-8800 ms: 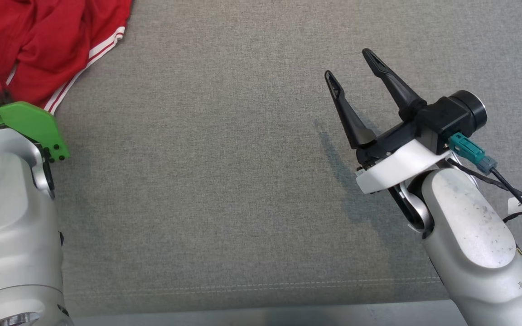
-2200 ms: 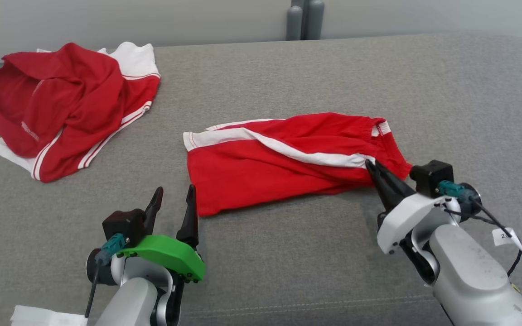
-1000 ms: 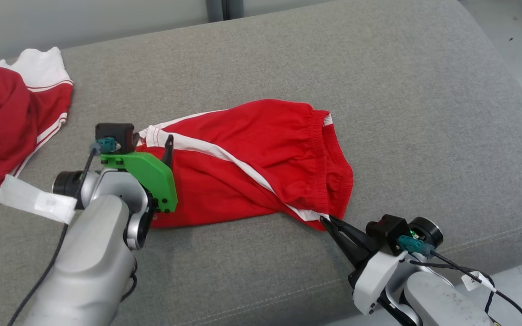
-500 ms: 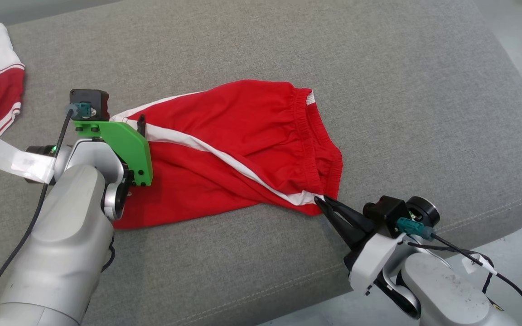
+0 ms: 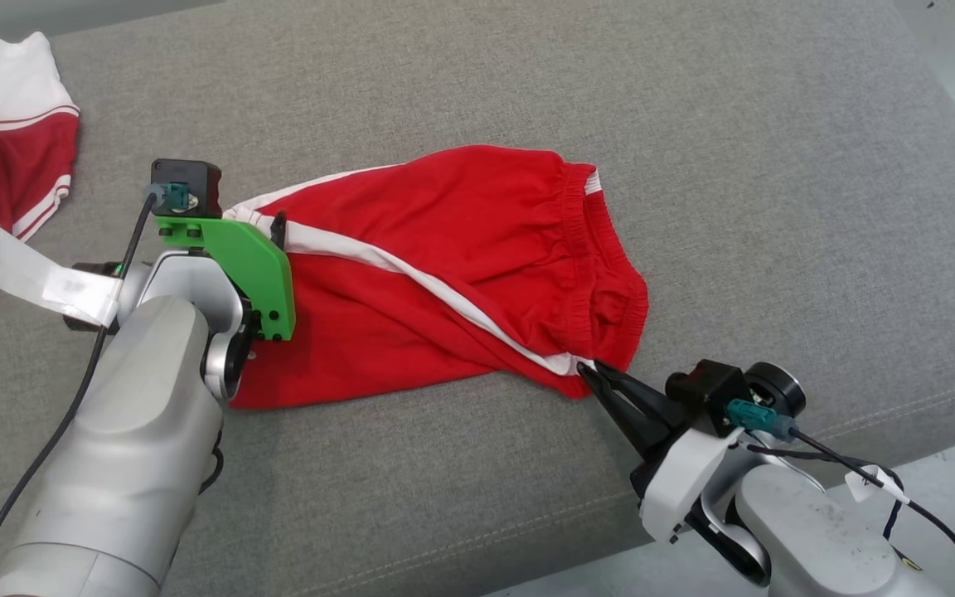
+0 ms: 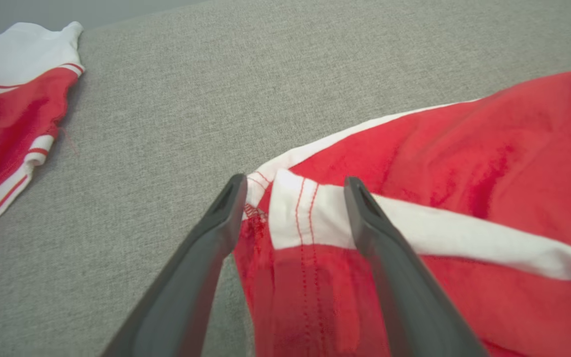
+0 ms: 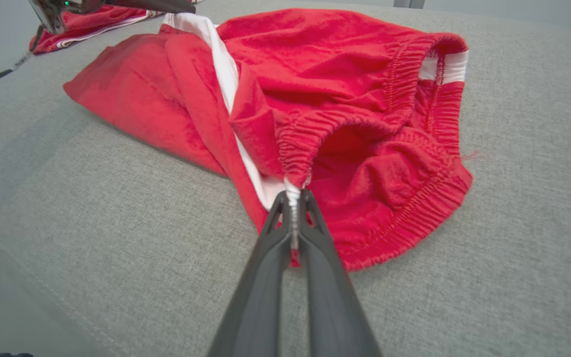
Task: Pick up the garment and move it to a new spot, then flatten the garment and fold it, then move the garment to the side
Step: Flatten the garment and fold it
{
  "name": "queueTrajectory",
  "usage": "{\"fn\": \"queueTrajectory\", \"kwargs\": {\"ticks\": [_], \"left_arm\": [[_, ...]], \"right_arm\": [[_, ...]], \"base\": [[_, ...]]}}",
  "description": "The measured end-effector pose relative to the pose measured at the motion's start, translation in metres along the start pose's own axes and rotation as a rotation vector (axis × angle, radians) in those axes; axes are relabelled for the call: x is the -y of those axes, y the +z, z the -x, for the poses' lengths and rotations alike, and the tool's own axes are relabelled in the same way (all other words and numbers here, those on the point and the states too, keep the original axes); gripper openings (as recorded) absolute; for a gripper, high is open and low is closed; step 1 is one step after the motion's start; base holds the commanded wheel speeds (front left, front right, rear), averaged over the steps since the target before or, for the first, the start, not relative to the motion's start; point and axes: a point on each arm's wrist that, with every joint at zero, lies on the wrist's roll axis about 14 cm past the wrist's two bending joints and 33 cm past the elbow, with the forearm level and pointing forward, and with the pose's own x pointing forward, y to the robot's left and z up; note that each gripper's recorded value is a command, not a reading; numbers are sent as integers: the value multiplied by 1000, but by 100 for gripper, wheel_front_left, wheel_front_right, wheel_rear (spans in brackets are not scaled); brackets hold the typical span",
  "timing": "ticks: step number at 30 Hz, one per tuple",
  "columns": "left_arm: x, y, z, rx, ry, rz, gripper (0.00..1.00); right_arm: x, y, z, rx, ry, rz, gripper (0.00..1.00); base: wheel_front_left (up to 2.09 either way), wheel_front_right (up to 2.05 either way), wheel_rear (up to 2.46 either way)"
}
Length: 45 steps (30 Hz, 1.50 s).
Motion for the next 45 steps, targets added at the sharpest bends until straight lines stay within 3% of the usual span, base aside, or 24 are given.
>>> {"fn": "queueTrajectory", "kwargs": {"ticks": [3, 4, 5, 7, 11, 12, 14, 16, 17, 18, 19, 20, 21, 28, 32, 36, 37, 39, 45], "left_arm": [[-3, -2, 3, -9, 8, -3, 84], [-4, -2, 4, -11, 7, -4, 75], [-3, -3, 5, -16, 4, -2, 55], [0, -4, 5, -23, -6, 14, 40], [11, -6, 6, -36, -41, 43, 44], [12, -6, 6, -37, -44, 45, 52], [10, -7, 6, -40, -39, 49, 78], [9, -10, 5, -50, -35, 49, 80], [8, -12, 4, -55, -33, 50, 68], [8, -13, 4, -58, -32, 50, 48], [8, -13, 4, -59, -30, 51, 38], [7, -13, 4, -58, -26, 53, 12], [7, -11, 4, -48, -25, 55, 0], [6, 7, 7, 45, -18, 86, 0], [4, 42, 15, 200, -25, 178, 0], [3, 76, 30, 382, -38, 247, 0], [3, 76, 30, 382, -38, 247, 0], [6, 83, 44, 481, -68, 343, 0], [-6, 73, 70, 572, -68, 514, 0]], "right_arm": [[-6, 0, 0, 0, 17, 6, 0], [-7, 1, 0, 2, 21, 8, 0], [-8, 2, 1, 3, 22, 9, 0], [-8, 2, 1, 5, 24, 9, 0], [-9, 1, 2, 1, 26, 10, 0], [-9, 1, 3, -1, 27, 12, 0], [-11, 0, 3, -4, 32, 13, 0], [-10, -1, 4, -6, 28, 12, 0], [-9, -1, 5, -6, 26, 12, 0], [-8, -1, 5, -6, 24, 12, 0], [-8, -1, 5, -5, 22, 9, 0], [-7, -1, 6, -5, 20, 5, 0], [-7, -1, 6, -4, 18, 5, 0], [11, 13, 7, 38, -39, 2, 0], [35, 53, 5, 163, -118, -36, 0], [61, 115, 7, 348, -192, -41, 0], [61, 115, 7, 348, -192, -41, 0], [73, 145, 16, 446, -225, -54, 0], [74, 175, 32, 553, -232, -71, 0]], "base": [[0, 0, 0], [0, 0, 0], [0, 0, 0], [0, 0, 0], [0, 0, 0], [0, 0, 0], [0, 0, 0], [0, 0, 0], [0, 0, 0], [0, 0, 0], [0, 0, 0], [0, 0, 0], [0, 0, 0], [0, 0, 0], [0, 0, 0], [0, 0, 0], [0, 0, 0], [0, 0, 0], [0, 0, 0]]}}
